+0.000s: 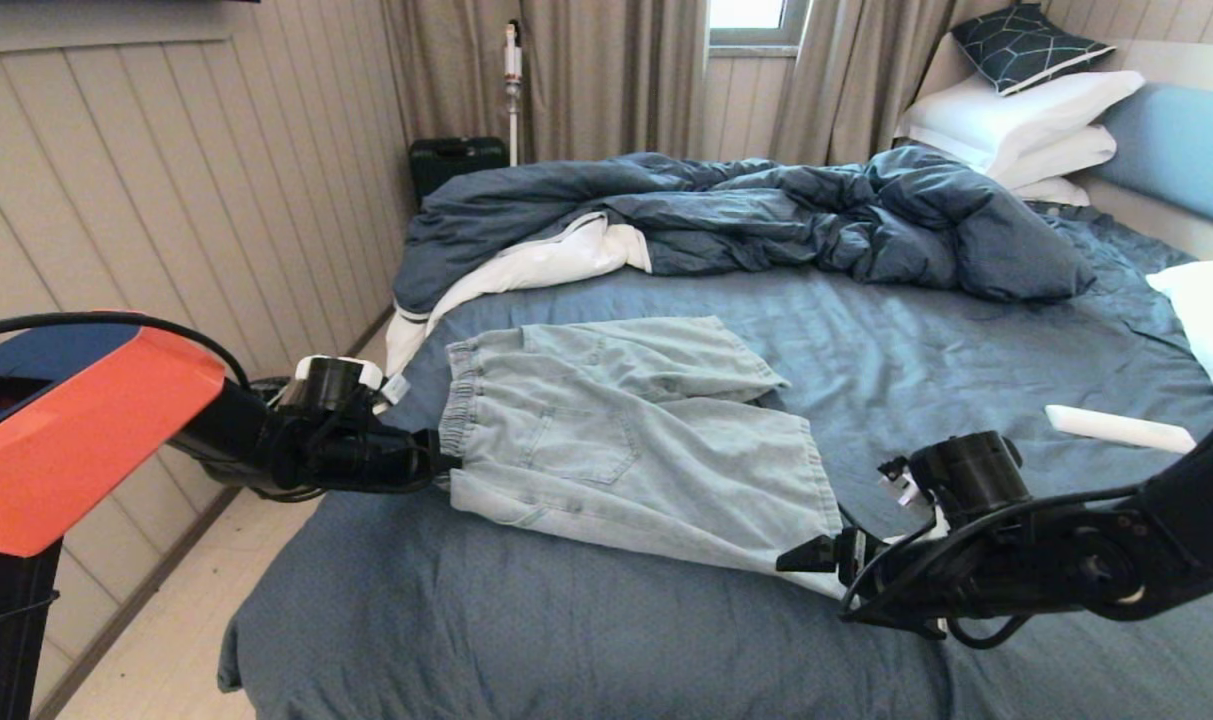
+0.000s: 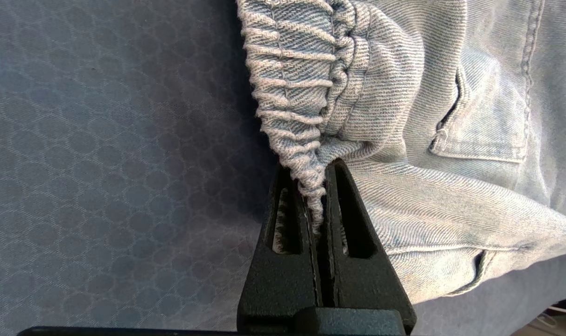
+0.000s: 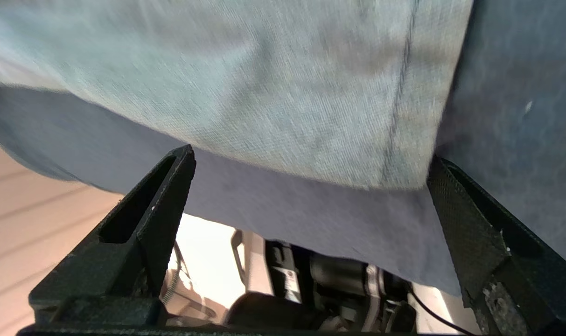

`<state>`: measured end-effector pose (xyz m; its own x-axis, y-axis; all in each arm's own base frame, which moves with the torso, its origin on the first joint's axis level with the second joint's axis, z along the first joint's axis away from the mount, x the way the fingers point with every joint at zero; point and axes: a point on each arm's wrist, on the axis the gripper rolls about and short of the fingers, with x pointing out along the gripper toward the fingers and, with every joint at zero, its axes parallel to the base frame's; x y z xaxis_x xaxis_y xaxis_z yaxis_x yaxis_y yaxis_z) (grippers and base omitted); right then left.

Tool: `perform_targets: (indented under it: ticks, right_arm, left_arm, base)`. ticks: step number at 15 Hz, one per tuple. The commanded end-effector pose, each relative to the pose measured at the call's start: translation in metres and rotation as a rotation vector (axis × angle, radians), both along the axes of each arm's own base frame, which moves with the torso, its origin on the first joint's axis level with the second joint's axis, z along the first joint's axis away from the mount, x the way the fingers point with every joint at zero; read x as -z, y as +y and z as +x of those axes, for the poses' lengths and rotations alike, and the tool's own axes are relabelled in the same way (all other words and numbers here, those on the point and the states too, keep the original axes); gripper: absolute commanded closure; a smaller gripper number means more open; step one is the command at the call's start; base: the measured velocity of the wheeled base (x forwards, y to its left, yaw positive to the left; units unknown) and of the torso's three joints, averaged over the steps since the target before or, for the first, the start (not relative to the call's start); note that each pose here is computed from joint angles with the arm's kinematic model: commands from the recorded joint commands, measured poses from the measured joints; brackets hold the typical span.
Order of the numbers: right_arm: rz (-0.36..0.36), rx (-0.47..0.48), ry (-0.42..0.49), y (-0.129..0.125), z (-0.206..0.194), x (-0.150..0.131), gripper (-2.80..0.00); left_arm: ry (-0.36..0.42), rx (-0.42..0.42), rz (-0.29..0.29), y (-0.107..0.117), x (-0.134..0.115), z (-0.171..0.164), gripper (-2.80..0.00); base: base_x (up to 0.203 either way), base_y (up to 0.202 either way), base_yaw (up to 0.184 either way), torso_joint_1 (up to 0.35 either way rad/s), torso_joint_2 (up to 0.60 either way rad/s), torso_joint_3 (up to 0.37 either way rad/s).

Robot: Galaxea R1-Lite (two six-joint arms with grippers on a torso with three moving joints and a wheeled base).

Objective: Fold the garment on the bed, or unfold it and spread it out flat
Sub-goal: Fold the blue shorts

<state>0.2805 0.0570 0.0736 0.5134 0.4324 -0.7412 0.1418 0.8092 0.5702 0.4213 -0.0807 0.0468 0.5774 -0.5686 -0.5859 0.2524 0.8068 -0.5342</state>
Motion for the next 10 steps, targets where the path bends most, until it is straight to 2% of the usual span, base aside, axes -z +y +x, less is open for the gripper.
perform_targets:
  ticks: [1, 5, 8, 10]
  right_arm:
    - [0.015, 0.010, -0.024, 0.000, 0.001, -0.007, -2.80]
    - [0.079, 0.092, 0.000, 0.000, 0.003, -0.004, -2.80]
    - [0.149, 0.199, 0.076, 0.002, 0.017, 0.004, -2.80]
    - [0.167, 0.221, 0.087, 0.003, 0.018, 0.003, -2.80]
  left_arm:
    - [0.000, 0.001, -0.005, 0.000, -0.001, 0.000, 0.00]
    - [0.004, 0.001, -0.006, 0.000, 0.000, -0.001, 0.00]
    - [0.004, 0.001, -0.007, 0.001, -0.001, -0.002, 0.00]
    - [0.005, 0.001, -0.006, 0.001, 0.000, -0.002, 0.00]
  base:
    - [0.000, 0.000, 0.000, 0.000, 0.00, 0.000]
    - [0.000, 0.000, 0.000, 0.000, 0.00, 0.000]
    - [0.000, 0.000, 0.000, 0.000, 0.00, 0.000]
    - [0.000, 0.000, 0.000, 0.000, 0.00, 0.000]
